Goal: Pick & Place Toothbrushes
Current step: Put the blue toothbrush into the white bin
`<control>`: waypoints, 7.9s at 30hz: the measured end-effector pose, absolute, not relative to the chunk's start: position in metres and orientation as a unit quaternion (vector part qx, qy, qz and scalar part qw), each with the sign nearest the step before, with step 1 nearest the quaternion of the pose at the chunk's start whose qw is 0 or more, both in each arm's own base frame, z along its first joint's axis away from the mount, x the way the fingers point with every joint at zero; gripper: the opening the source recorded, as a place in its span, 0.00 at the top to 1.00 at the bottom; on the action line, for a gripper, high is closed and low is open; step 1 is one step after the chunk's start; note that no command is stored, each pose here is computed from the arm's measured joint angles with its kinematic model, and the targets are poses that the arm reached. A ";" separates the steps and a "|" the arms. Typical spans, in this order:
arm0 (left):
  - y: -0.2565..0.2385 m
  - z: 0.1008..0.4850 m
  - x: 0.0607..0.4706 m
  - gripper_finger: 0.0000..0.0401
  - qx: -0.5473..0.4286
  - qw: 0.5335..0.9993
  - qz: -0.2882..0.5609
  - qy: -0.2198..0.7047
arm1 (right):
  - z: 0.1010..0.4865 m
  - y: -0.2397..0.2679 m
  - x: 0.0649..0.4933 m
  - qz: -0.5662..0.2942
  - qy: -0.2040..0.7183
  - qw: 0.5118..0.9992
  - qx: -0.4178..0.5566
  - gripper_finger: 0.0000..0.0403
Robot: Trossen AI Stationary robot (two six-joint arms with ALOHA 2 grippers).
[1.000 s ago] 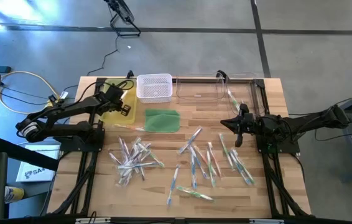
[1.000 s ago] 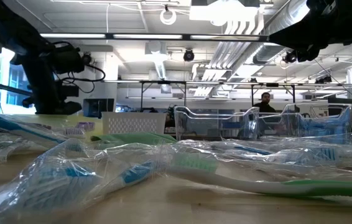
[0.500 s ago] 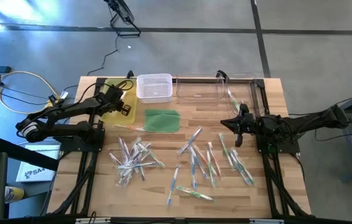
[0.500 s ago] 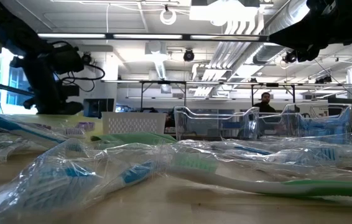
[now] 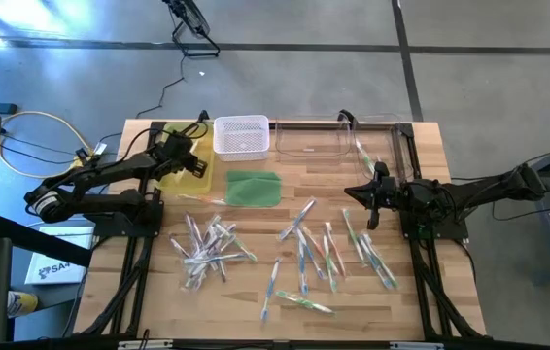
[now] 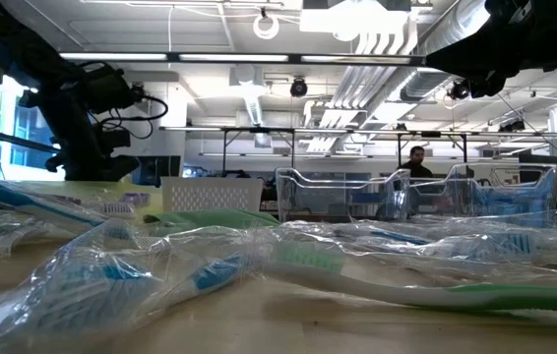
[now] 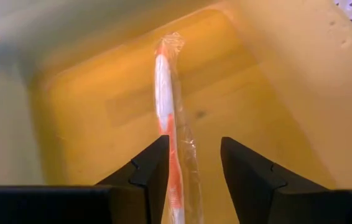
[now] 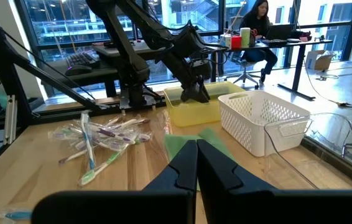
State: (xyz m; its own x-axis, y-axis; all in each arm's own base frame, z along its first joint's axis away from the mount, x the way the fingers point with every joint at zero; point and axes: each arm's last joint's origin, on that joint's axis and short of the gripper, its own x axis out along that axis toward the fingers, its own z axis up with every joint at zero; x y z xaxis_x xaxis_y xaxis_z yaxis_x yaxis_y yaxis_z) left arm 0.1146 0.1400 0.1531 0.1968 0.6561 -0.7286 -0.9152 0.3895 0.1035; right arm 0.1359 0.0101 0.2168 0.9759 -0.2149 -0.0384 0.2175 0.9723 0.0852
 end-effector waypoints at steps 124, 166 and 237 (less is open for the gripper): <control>-0.031 0.236 0.183 0.65 0.040 0.990 0.131 0.042 | 0.214 0.010 0.139 -0.109 0.028 0.993 0.028 0.99; -0.059 0.250 0.326 0.65 0.073 0.939 0.136 0.306 | 0.216 0.011 0.139 -0.109 0.017 0.993 0.031 0.99; -0.028 0.185 0.417 0.51 -0.092 0.836 0.148 0.520 | 0.210 0.010 0.137 -0.107 0.052 0.993 0.014 0.99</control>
